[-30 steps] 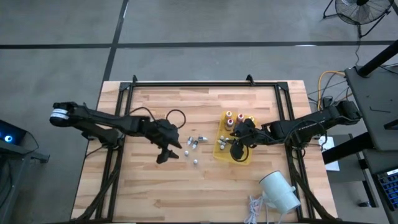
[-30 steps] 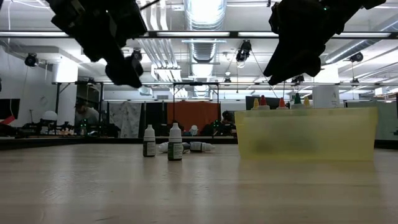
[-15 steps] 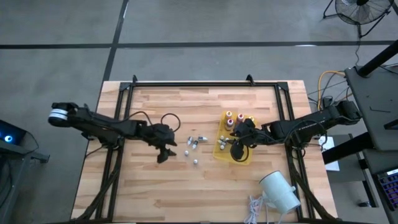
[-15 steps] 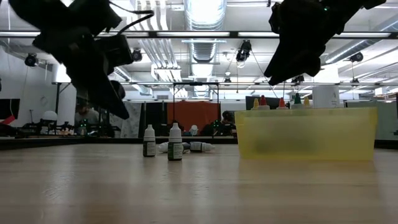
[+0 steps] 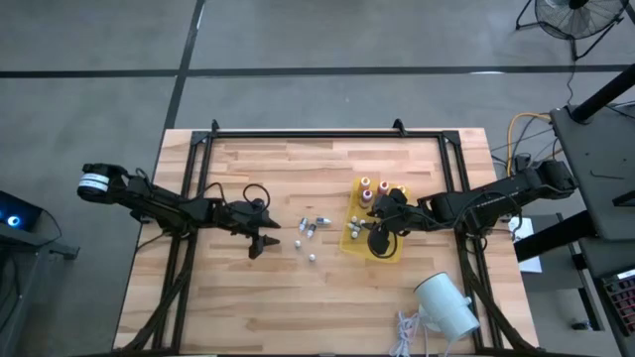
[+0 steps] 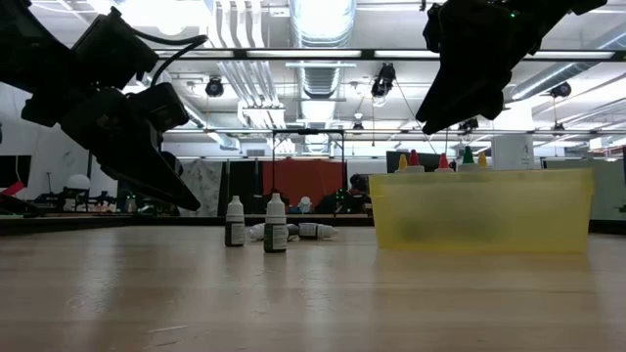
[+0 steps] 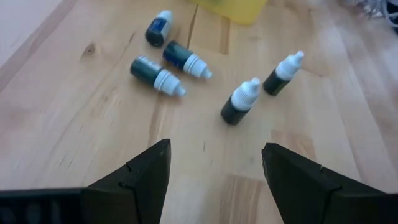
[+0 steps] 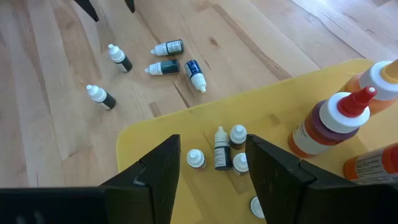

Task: Pick & Place food coloring
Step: Put the small black food coloring bottle into the yellow bin

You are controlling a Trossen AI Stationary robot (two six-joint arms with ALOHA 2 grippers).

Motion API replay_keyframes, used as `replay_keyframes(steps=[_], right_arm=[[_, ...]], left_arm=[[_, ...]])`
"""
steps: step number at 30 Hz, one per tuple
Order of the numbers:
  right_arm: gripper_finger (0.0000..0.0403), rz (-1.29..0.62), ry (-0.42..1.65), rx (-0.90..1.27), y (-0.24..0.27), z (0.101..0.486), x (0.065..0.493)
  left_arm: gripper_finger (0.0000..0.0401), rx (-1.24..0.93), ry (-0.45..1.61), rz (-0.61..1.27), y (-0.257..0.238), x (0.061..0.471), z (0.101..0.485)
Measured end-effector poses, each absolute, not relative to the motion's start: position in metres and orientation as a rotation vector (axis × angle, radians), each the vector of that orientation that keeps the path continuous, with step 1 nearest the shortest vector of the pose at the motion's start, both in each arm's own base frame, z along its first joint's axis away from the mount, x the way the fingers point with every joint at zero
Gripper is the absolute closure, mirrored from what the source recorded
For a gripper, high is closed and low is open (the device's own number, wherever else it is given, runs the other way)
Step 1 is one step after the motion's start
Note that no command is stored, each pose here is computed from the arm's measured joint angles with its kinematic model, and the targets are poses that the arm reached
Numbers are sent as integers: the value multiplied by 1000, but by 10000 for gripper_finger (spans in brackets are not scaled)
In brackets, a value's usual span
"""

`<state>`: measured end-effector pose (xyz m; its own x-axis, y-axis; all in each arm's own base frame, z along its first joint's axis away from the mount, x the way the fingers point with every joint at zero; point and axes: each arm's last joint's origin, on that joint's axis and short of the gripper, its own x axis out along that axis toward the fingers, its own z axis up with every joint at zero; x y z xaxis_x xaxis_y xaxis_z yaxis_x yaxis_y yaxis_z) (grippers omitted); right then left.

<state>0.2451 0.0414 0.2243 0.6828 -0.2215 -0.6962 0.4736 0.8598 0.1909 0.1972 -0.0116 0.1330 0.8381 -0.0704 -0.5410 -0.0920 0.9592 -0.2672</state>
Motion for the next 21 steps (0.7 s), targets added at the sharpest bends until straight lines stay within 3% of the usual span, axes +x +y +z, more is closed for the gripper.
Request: replay_keyframes(steps=[21], right_arm=[[232, -416, 711, 418, 41, 224, 245]], left_arm=[[177, -151, 535, -36, -14, 204, 125]])
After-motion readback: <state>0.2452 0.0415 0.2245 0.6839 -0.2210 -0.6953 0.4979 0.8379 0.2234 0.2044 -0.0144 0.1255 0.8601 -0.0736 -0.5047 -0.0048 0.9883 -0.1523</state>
